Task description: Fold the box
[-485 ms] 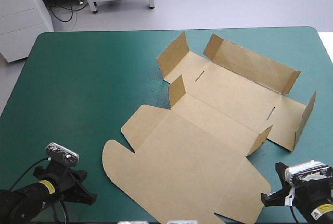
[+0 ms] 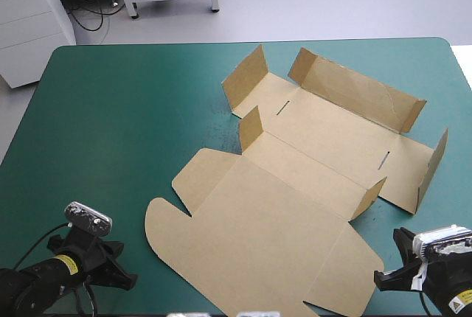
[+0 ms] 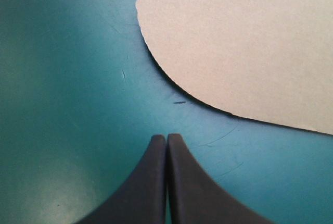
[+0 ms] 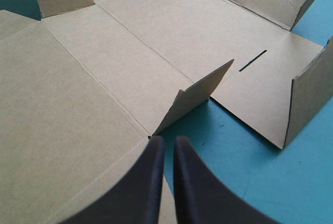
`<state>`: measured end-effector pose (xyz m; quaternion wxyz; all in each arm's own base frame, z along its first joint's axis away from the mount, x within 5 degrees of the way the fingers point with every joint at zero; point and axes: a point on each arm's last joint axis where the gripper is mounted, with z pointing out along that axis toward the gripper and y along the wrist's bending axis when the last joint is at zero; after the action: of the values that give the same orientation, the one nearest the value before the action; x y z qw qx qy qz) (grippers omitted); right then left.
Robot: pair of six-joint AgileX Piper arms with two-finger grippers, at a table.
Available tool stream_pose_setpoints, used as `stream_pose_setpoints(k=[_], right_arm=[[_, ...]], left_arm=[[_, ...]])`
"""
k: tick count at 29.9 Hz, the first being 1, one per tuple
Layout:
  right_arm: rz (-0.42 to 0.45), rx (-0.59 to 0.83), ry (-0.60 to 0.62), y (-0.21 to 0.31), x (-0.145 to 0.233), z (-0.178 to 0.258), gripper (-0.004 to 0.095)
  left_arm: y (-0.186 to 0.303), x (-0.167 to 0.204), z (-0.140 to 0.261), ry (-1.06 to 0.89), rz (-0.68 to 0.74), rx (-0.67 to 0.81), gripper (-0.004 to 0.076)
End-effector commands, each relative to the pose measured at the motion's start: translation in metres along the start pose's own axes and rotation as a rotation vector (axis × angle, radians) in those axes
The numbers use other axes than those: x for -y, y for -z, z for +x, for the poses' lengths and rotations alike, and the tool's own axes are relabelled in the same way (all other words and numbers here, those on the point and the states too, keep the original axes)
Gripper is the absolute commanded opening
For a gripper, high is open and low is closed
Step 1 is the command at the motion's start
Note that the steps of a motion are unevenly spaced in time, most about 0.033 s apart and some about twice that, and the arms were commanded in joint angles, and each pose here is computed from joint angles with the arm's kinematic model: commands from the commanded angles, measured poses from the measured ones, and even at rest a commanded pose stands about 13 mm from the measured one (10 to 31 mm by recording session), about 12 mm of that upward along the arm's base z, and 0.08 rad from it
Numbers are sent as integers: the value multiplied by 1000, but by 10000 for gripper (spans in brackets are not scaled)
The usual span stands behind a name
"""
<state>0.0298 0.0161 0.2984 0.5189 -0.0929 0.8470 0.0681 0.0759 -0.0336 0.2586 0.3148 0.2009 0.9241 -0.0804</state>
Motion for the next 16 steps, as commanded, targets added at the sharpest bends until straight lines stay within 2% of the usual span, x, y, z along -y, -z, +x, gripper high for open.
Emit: stream_pose_setpoints(k=[1, 5, 7, 9, 16], right_arm=[[30, 6, 13, 8, 3, -24, 300], [47, -47, -20, 12, 5, -39, 734], [47, -64, -51, 11, 6, -47, 856], [47, -87, -104, 9, 6, -57, 891], [54, -252, -255, -18, 11, -83, 883]], left_arm=[[5, 1, -10, 7, 6, 64, -32], [5, 1, -10, 7, 6, 64, -32], [5, 1, -10, 7, 6, 64, -32], [5, 1, -10, 7, 6, 64, -32], [5, 1, -10, 9, 6, 64, -32]])
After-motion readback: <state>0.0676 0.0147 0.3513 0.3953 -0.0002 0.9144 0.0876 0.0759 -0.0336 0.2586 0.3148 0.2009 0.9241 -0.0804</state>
